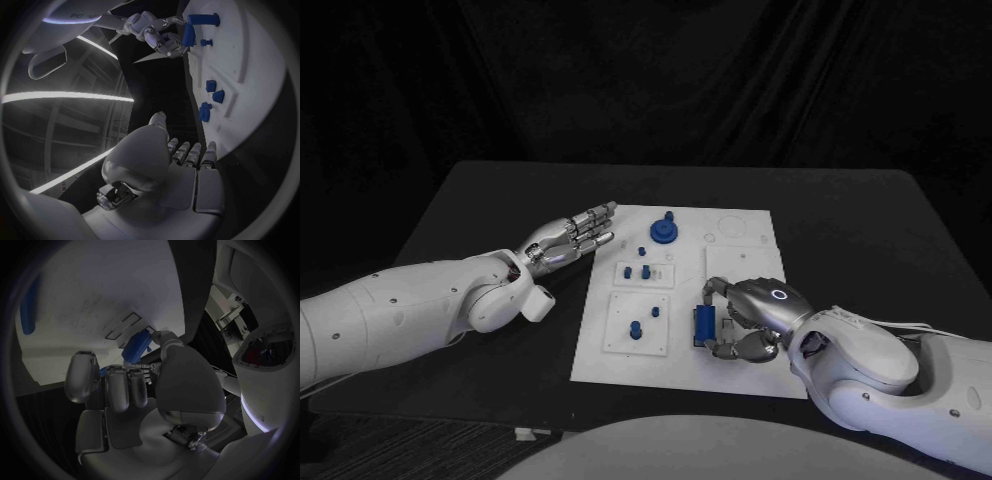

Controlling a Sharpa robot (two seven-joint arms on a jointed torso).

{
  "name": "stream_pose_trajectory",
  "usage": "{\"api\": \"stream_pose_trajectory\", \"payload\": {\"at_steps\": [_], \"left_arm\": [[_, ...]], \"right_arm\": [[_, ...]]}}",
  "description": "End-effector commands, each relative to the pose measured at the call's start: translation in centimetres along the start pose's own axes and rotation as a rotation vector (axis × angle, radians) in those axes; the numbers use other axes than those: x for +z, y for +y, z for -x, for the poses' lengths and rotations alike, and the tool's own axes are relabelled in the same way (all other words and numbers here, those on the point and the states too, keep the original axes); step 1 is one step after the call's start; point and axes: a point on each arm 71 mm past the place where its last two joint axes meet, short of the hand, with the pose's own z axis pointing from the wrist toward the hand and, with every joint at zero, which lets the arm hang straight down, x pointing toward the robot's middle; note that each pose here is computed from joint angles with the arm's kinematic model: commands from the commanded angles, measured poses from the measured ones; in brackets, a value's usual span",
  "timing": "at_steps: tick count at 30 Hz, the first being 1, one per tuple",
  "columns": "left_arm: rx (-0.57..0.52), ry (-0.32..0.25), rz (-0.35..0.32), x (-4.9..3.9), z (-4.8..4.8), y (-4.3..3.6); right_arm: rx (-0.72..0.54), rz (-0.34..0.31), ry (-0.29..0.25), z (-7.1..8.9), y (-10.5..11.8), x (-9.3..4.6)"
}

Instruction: Assemble the parts on the task board

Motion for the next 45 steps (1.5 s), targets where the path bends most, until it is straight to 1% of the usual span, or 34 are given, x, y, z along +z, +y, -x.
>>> {"api": "stream_pose_trajectory", "payload": {"at_steps": [1, 10, 18, 36, 45], "left_arm": [[-0.009, 0.008, -0.009, -0.01, -0.12, -0.04], [-0.009, 0.009, -0.007, -0.03, -0.11, 0.01], [-0.010, 0.010, -0.003, -0.04, -0.10, 0.08], [-0.015, 0.017, 0.007, -0.03, -0.15, 0.22], [-0.017, 0.019, 0.010, -0.02, -0.17, 0.27]], "right_arm": [[0.010, 0.008, -0.029, 0.18, 0.16, -0.23], [0.014, 0.011, -0.029, 0.30, 0.28, -0.62], [0.013, 0.013, -0.015, 0.20, 0.50, -0.77], [-0.022, -0.018, 0.060, -0.45, 0.17, -0.63], [-0.029, -0.023, 0.077, -0.56, 0.17, -0.68]]}}
